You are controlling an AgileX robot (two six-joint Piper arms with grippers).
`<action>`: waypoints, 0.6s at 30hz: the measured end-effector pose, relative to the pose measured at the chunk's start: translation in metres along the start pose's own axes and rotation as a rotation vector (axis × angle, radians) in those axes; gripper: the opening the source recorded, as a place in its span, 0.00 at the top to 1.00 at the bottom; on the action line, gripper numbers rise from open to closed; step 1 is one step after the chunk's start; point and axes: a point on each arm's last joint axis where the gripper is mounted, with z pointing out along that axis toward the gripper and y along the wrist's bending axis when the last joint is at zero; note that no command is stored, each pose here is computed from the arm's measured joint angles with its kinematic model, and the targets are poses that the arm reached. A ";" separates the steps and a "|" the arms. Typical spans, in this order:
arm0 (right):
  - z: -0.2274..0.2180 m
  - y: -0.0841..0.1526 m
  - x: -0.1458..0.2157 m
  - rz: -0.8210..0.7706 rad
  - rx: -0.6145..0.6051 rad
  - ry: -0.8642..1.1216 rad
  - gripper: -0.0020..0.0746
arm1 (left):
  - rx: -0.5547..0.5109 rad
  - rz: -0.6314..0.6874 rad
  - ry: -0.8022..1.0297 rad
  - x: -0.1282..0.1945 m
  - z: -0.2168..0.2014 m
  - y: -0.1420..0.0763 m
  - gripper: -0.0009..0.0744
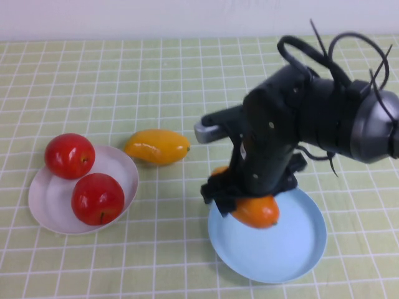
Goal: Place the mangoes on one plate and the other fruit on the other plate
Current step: Put another type of fruit in the right plate
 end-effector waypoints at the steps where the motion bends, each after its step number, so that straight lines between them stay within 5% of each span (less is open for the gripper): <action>1: 0.006 -0.003 0.004 0.013 0.002 0.020 0.23 | 0.000 0.000 0.000 0.000 0.000 0.000 0.98; 8: 0.032 -0.009 0.017 0.038 -0.009 0.044 0.23 | 0.000 0.000 0.000 0.000 0.000 0.000 0.98; 18: 0.034 -0.010 0.018 0.033 -0.010 0.053 0.07 | 0.000 0.000 0.000 0.000 0.000 0.000 0.98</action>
